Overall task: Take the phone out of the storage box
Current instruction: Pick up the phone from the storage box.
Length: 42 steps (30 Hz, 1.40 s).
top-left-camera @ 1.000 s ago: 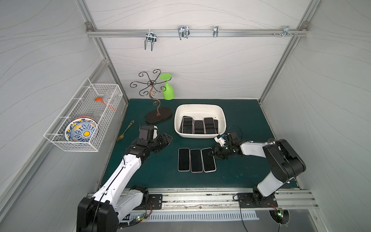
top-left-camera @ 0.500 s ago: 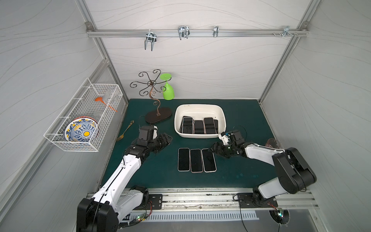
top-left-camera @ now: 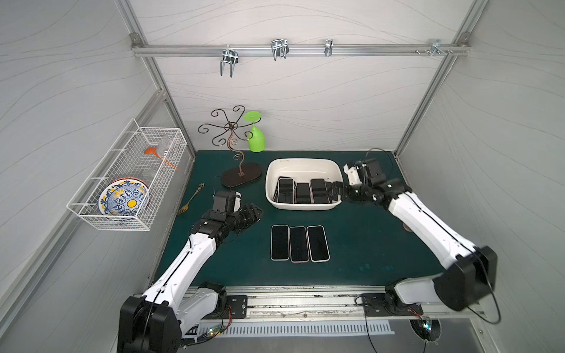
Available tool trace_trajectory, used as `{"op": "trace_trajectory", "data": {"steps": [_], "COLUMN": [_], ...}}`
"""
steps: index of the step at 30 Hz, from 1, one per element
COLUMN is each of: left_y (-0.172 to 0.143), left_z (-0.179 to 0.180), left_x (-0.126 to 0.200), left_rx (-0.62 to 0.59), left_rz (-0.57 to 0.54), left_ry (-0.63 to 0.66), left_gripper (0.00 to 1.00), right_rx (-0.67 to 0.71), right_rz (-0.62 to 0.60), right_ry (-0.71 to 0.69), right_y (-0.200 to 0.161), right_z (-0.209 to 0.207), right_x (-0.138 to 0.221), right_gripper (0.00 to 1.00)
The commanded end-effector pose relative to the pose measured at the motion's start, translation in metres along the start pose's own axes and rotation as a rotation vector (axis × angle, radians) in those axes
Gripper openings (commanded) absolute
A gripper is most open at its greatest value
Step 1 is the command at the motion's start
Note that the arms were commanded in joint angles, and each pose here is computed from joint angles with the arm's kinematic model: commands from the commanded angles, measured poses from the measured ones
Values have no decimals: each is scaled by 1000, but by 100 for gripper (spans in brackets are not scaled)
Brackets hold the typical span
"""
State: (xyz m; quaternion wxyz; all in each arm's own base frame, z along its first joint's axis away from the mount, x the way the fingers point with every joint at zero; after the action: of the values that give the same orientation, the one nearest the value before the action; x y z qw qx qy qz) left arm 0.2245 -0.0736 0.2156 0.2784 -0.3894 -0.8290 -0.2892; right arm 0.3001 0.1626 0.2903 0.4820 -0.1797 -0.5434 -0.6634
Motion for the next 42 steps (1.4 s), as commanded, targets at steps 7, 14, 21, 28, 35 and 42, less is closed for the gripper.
{"op": "trace_trajectory", "data": {"steps": [7,14,21,28,35,42], "left_y": [9,7,3,2,2,0], "left_z": [-17,-15,-8,-7,-5,-2], "left_x": [0,-2,-7,-8,-8,-10], "left_rx": [-104,-98,-84,-81,-80,-78], "left_rz": [-10,0,14,13,10,16], "left_ry": [-9,-11,0,-1,6,10], "left_gripper": [72,72,72,72,72,72], "right_rx": [126,200,207,204,192,181], "right_rz": [210,231,262,282,290,256], "right_ry": [-225,-286,-297,-314,-325,-309], "right_y": [45,58,53,50,46,51], "right_z": [-11,-8,-16,-24,-31,-30], "right_x": [-123,-168,-195,-211,-215,-200], "right_gripper": [99,99,99,98,95,96]}}
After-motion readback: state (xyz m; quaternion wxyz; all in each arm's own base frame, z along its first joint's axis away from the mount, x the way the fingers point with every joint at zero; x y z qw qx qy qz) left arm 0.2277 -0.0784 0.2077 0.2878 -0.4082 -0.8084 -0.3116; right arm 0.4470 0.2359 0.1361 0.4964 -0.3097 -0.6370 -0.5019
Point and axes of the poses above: each gripper's point midway between its finger pads, its own x axis back along the fingers, its own z axis along the line the jaws close on, y = z × x, the point moved 10 cm from there along x, back along the fingers, and after that the axes turned 3 degrees about x, right-handed, at the moved point
